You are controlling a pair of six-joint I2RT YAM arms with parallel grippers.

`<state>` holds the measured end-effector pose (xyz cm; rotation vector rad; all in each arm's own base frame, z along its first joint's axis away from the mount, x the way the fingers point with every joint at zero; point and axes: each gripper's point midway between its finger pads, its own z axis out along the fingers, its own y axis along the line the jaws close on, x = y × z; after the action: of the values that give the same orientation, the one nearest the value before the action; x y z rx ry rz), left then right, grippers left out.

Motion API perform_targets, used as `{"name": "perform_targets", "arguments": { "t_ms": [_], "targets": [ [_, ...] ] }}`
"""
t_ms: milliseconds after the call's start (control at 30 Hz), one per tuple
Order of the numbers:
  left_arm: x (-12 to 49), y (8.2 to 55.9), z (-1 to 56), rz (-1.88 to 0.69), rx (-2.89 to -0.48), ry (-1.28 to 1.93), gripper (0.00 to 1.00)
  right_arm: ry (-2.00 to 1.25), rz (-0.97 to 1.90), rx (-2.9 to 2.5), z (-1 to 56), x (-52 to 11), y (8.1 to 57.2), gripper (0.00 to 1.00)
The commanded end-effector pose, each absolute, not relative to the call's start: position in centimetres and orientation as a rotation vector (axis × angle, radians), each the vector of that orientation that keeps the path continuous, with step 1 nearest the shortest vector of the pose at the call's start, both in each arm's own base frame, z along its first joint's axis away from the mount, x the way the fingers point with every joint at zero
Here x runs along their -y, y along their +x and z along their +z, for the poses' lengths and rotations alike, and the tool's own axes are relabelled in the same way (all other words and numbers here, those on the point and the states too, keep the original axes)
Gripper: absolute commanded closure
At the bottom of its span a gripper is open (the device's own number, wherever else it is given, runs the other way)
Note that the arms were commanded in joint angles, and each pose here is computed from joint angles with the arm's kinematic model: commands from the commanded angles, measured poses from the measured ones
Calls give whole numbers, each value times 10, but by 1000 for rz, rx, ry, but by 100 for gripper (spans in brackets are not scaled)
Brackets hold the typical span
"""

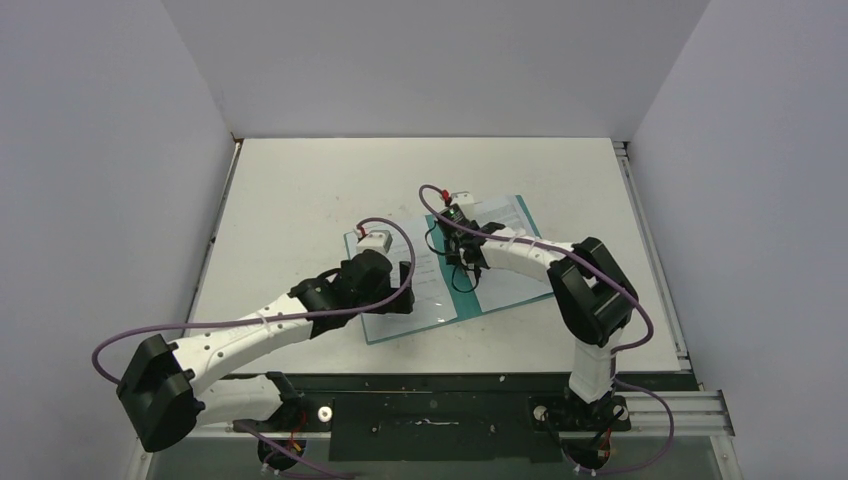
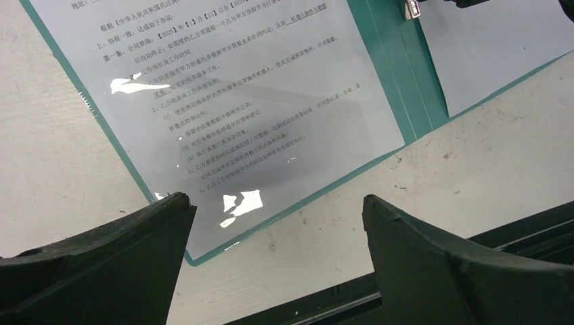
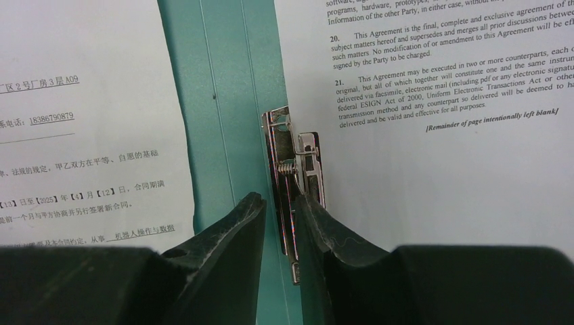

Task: Put the files into the folder

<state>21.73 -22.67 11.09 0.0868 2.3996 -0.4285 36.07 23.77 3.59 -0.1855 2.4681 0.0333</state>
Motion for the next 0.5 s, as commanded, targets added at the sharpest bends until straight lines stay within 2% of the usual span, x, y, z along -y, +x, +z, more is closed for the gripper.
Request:
{"name": "perform_targets", "arguments": {
  "t_ms": [0,467],
  "targets": [
    [222,216,120,-450,-2375,64,4,-162,32,-2412,49,-242,381,76],
    [215,216,121,-447,-2368,43,4,-170,-21,-2458,21,-234,373,81]
  ]
}}
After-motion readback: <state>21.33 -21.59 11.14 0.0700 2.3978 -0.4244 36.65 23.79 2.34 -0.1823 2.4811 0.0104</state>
